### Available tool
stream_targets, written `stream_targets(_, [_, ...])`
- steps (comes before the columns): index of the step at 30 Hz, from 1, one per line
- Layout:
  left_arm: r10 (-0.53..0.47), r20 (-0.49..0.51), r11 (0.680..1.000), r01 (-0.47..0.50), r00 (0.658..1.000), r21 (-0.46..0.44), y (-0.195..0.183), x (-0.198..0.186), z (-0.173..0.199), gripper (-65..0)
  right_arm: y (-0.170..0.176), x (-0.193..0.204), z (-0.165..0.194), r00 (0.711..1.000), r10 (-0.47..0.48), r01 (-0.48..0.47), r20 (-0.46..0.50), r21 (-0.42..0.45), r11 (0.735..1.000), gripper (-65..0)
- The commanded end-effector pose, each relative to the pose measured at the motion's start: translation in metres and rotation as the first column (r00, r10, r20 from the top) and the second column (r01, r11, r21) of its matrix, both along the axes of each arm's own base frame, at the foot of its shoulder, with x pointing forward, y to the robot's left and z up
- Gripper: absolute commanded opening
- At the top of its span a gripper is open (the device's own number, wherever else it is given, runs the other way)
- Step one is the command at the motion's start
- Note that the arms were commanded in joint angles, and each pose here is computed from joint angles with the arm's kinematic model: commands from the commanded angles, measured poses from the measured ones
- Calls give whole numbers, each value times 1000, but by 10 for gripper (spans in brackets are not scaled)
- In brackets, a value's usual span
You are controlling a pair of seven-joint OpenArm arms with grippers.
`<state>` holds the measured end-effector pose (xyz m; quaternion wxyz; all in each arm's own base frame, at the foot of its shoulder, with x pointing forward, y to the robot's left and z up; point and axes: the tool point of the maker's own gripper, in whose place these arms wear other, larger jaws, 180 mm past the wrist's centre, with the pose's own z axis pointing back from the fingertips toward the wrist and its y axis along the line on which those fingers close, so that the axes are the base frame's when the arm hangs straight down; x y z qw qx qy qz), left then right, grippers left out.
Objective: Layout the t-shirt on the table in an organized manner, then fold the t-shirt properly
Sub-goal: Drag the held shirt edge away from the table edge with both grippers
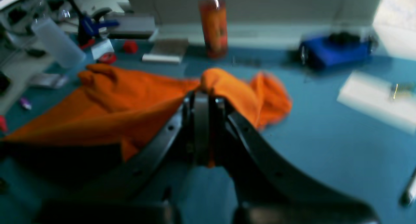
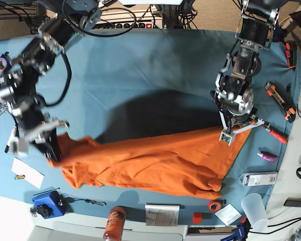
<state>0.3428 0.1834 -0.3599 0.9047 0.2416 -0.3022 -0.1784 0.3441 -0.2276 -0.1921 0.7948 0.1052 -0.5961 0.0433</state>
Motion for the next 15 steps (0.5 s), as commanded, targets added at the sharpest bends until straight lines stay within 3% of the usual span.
stream_targets(1, [2,41,1000,-2,999,7,2,1,16,-650,-6,-5,18,998,-11,11,65,-8,1000,-650])
stream_targets(5, [-24,76,999,26,997,-20,-9,-14,25,-650,-16,-41,-10,998,-13,8,-54,-84,996,-650])
stream_targets(7, [-26,59,999,28,998,-23,-10,-23,20,-650,-32,-55,-21,991,-74,59,-108,-134,989,-650])
stream_targets(9, [-23,20,999,24,1000,-23,-9,-35,9,-650,-44,-69,-26,983,-121,105,-137,-120,987,-650])
stream_targets(12, [-24,-29,999,23,999,-23,-9,-53,-6,-650,-36,-91,-34,982,-30,3,-186,-146,989,-650])
stream_targets(13, [-23,-42,1000,22,999,-20,-8,-58,-10,-650,-46,-95,-35,978,-65,29,-196,-181,983,-650])
stream_targets(15, [-19,-60,1000,19,998,2,-5,-66,-15,-650,-78,-102,-27,963,-210,176,-171,-194,965,-650])
